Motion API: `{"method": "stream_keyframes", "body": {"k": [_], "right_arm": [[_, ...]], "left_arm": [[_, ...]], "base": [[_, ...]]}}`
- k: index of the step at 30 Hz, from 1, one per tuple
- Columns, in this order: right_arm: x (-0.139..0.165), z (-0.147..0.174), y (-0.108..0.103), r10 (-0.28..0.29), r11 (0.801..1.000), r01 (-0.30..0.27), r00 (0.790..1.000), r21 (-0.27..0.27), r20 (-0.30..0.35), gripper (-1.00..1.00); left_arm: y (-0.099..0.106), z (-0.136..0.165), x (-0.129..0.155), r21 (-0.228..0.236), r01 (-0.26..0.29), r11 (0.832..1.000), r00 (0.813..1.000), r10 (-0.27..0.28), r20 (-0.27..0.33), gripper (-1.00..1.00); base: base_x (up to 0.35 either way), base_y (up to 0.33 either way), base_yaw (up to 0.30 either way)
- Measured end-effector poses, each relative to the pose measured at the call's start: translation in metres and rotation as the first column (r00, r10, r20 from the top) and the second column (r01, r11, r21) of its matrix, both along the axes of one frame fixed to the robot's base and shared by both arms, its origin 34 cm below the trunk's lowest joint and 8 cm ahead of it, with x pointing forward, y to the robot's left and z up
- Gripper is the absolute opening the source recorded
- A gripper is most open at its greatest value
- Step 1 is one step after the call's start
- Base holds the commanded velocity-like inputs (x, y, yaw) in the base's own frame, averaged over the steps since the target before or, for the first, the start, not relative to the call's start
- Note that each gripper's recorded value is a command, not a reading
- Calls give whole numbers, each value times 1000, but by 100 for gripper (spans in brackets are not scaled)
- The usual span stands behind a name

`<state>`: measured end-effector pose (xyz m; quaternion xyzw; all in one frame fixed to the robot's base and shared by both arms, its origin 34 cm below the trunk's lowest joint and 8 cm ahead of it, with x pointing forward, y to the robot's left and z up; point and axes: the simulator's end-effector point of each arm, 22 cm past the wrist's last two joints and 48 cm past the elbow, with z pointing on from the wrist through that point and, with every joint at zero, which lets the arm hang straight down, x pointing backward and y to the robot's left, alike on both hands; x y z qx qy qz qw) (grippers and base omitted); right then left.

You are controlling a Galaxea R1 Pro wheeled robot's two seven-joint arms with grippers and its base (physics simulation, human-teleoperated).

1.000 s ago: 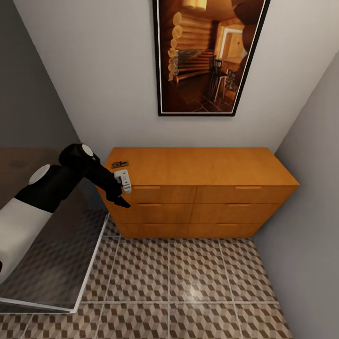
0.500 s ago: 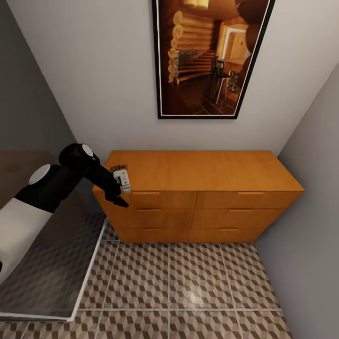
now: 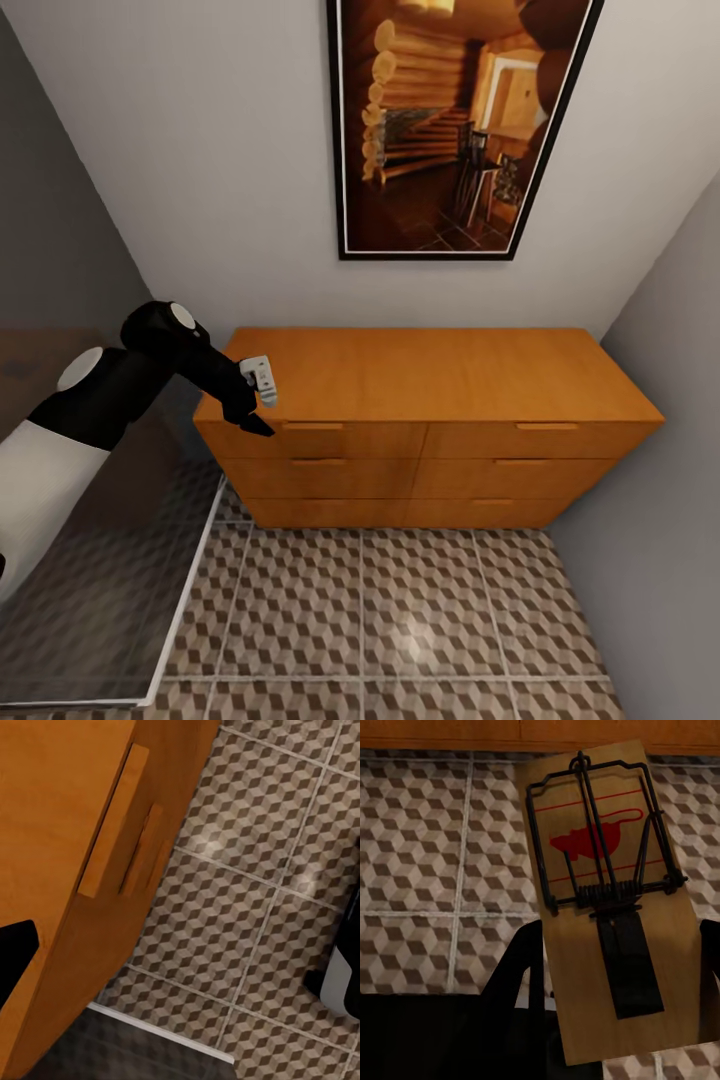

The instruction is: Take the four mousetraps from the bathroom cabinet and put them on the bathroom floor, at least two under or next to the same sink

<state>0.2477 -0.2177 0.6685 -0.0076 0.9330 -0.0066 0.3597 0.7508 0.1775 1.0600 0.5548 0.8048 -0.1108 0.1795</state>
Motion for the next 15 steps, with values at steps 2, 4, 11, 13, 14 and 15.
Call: {"method": "stream_keyframes", "body": {"k": [2, 4, 11, 13, 14, 15], "right_arm": [[0, 0, 0, 1, 1000, -1, 1000, 0, -1, -100], [0, 0, 0, 1, 1000, -1, 1000, 0, -1, -100], [0, 0, 0, 2, 1000, -2, 1000, 0, 0, -100], [0, 0, 0, 2, 1000, -2, 1000, 0, 0, -100], [0, 0, 0, 2, 1000, -2, 1000, 0, 0, -100], [0, 0, 0, 2, 1000, -2, 1000, 0, 0, -100]], "left_arm": [[0, 0, 0, 0, 0, 1000, 1000, 0, 0, 100], [0, 0, 0, 0, 0, 1000, 1000, 0, 0, 100], [0, 0, 0, 0, 0, 1000, 1000, 0, 1, 100], [0, 0, 0, 0, 0, 1000, 1000, 0, 1, 100], [1, 0, 0, 1, -1, 1000, 1000, 1, 1, 100], [0, 0, 0, 0, -1, 1000, 1000, 1, 1, 100]], "base": [[173, 127, 0], [179, 136, 0], [190, 146, 0], [194, 148, 0], [194, 149, 0], [194, 149, 0]]}}
